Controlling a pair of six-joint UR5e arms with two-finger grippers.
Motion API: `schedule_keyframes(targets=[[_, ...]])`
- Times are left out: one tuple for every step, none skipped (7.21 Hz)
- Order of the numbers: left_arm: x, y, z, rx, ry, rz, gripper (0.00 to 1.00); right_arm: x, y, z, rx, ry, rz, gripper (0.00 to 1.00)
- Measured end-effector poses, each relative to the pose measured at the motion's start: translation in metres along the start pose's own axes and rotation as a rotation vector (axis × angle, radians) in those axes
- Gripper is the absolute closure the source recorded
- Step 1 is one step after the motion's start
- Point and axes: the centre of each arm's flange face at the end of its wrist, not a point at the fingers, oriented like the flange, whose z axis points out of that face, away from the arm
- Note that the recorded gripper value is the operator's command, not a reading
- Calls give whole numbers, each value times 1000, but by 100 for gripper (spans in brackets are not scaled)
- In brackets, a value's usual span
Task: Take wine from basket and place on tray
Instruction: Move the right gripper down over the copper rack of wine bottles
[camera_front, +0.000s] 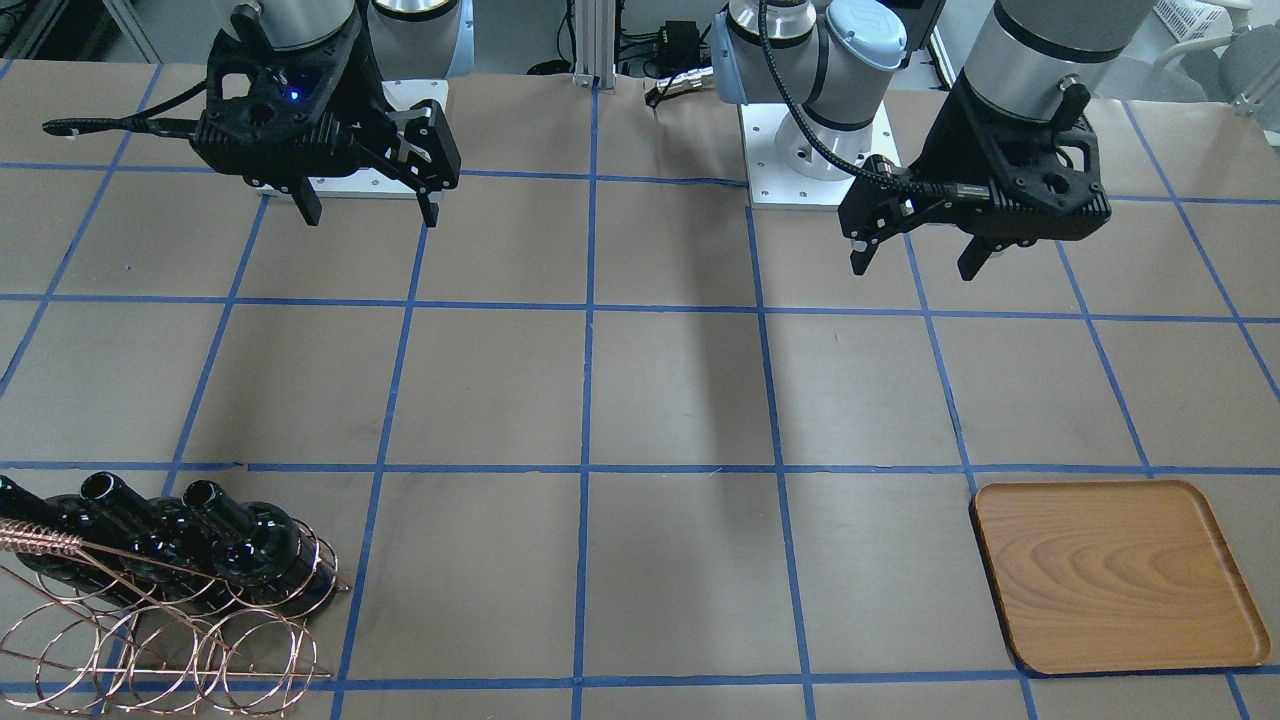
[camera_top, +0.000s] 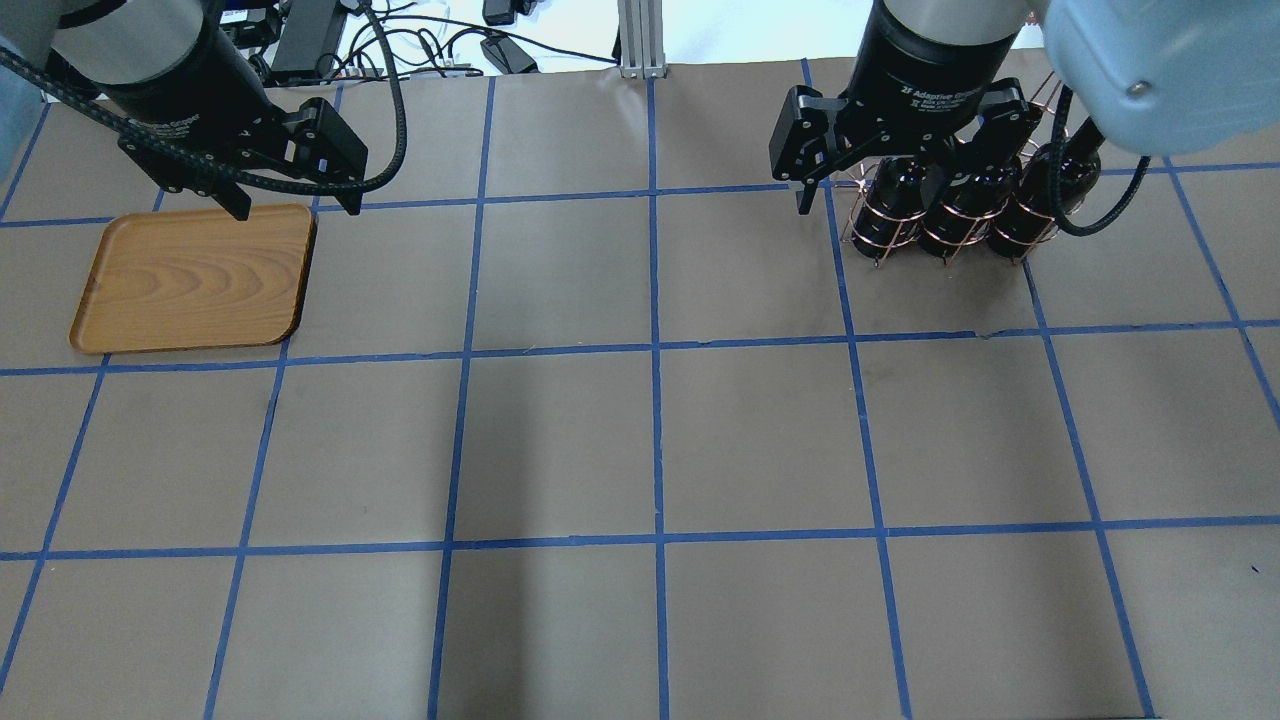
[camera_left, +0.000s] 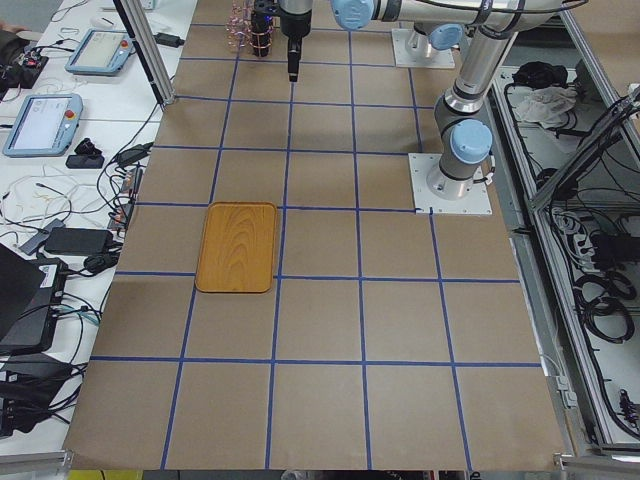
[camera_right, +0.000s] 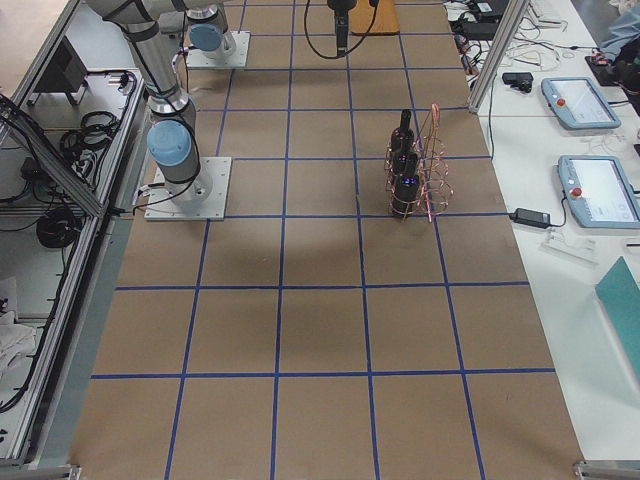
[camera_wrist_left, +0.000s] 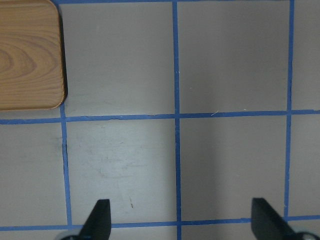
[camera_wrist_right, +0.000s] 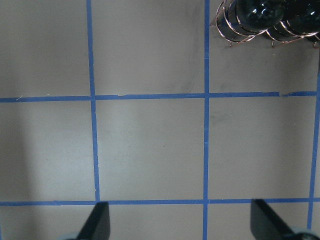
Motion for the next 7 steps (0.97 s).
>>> schedule_keyframes(targets=[[0,0,0,1,0,0,0,0,0,0,-1,0,0,0],[0,0,0,1,-1,0,0,2,-1,1,-3,0,4,0],[0,0,0,2,-1,0,0,5,-2,4,-18,2,11,0],[0,0,0,2,-1,0,0,8,-2,9,-44,8,15,0],[0,0,0,2,-1,0,0,10,-4,15,-61,21,17,0],[0,-1,0,2,-1,0,0,20,-12,22,-62,52,25,0],[0,-1,0,1,-1,0,0,40,-32,32,-42,82,42,0]])
